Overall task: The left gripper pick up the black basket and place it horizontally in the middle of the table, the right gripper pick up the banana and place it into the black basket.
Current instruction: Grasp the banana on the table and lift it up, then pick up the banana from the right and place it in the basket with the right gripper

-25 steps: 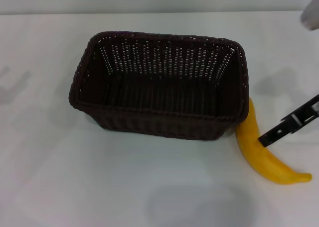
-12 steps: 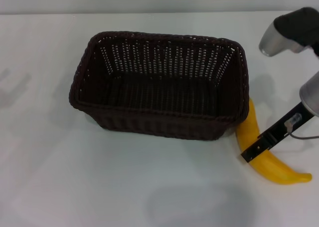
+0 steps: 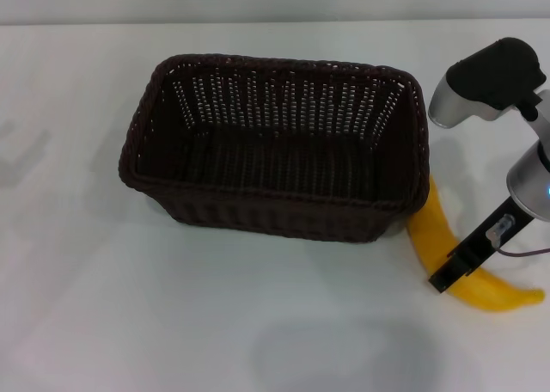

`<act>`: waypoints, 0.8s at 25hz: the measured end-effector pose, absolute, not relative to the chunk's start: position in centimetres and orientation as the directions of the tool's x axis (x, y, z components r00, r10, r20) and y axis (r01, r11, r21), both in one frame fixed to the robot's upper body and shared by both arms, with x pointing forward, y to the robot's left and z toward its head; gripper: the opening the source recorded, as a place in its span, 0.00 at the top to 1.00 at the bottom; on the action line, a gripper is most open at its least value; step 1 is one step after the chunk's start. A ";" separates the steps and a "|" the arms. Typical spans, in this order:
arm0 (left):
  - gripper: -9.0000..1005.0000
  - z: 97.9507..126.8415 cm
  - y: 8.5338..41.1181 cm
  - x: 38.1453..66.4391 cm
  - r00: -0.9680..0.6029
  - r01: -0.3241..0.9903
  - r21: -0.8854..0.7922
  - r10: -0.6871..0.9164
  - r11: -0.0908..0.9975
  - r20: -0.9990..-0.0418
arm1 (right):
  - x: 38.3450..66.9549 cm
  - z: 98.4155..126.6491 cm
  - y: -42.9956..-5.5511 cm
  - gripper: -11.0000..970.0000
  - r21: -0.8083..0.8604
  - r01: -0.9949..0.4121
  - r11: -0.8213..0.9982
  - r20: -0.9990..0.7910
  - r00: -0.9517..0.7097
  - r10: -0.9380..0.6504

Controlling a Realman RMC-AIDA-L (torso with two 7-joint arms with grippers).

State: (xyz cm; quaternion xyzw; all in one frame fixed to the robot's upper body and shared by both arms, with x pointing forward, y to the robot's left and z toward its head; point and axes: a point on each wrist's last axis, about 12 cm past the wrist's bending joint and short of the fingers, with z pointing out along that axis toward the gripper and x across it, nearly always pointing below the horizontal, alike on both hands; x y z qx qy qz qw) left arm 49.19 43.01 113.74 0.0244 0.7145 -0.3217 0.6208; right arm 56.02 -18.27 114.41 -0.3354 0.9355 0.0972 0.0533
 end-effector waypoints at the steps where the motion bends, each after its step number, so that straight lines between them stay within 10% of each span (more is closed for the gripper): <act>1: 0.25 113.7 43.0 49.2 -0.228 0.434 -0.430 -0.365 0.792 -0.903 | 56.0 114.4 -18.3 0.20 0.141 -0.638 0.757 -0.162 -0.769 -0.618; 7: 0.25 113.7 43.1 49.0 -0.226 0.428 -0.435 -0.372 0.792 -0.900 | 56.4 114.7 -19.0 0.28 0.071 -0.636 0.768 -0.167 -0.767 -0.620; 9: 0.25 113.7 43.3 48.9 -0.220 0.422 -0.437 -0.378 0.794 -0.899 | 56.6 115.1 -19.5 0.48 0.068 -0.636 0.769 -0.179 -0.766 -0.618; 20: 0.25 113.7 43.3 48.8 -0.217 0.420 -0.442 -0.385 0.793 -0.897 | 59.7 121.4 -26.4 0.47 -0.062 -0.552 0.832 -0.360 -0.765 -0.534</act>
